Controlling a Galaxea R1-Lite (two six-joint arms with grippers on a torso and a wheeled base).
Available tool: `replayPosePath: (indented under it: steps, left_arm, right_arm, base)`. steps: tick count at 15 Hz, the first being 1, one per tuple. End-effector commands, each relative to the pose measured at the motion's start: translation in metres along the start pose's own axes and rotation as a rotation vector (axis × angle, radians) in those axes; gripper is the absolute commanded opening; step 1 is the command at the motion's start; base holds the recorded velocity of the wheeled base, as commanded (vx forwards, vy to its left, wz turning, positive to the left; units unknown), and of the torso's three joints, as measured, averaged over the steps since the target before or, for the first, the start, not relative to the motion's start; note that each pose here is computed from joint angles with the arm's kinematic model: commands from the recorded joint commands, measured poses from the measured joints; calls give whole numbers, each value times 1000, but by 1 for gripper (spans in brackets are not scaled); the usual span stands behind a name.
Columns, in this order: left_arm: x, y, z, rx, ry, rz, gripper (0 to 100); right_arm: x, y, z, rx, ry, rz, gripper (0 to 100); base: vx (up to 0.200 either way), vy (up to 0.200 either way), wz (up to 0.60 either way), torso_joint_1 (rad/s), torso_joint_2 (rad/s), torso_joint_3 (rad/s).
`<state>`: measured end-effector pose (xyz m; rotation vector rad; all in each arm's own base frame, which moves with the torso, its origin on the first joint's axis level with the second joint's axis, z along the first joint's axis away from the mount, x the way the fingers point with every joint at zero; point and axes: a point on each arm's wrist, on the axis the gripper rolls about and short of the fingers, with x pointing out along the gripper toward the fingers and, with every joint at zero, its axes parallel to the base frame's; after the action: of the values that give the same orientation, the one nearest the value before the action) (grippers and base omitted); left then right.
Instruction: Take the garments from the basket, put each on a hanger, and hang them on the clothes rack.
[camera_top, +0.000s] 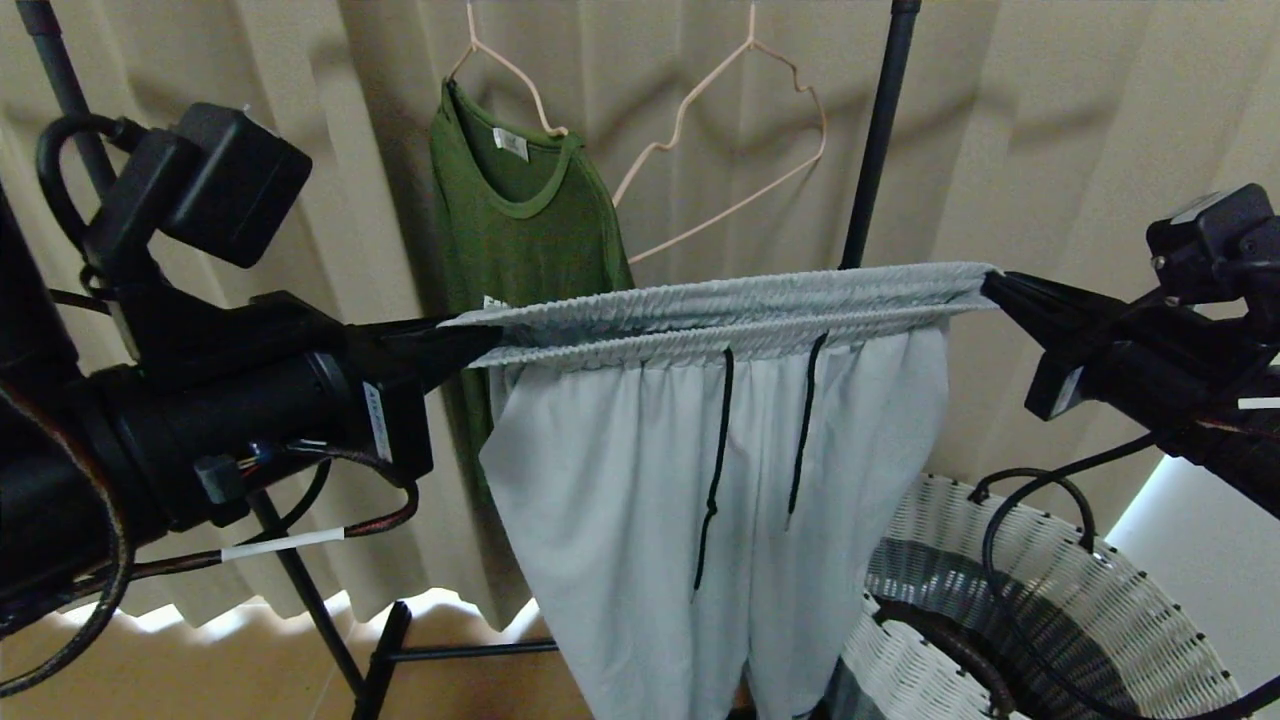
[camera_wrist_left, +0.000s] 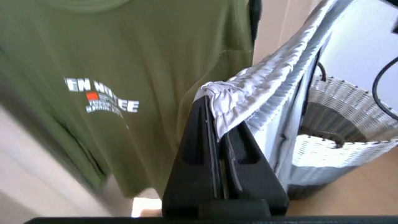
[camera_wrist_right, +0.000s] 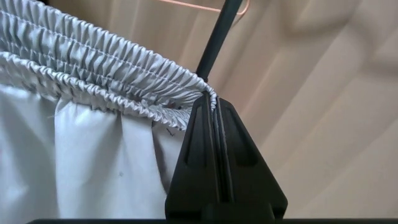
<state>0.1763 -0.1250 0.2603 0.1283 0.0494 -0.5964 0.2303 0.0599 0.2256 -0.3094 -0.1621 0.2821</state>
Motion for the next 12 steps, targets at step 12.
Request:
replayPosePath:
  steps: [12]
  left_arm:
    - [2, 10, 1, 47, -42, 48, 0]
  right_arm:
    - [2, -2, 6, -3, -21, -7, 0]
  base:
    - [-117, 0, 0, 0, 1, 1]
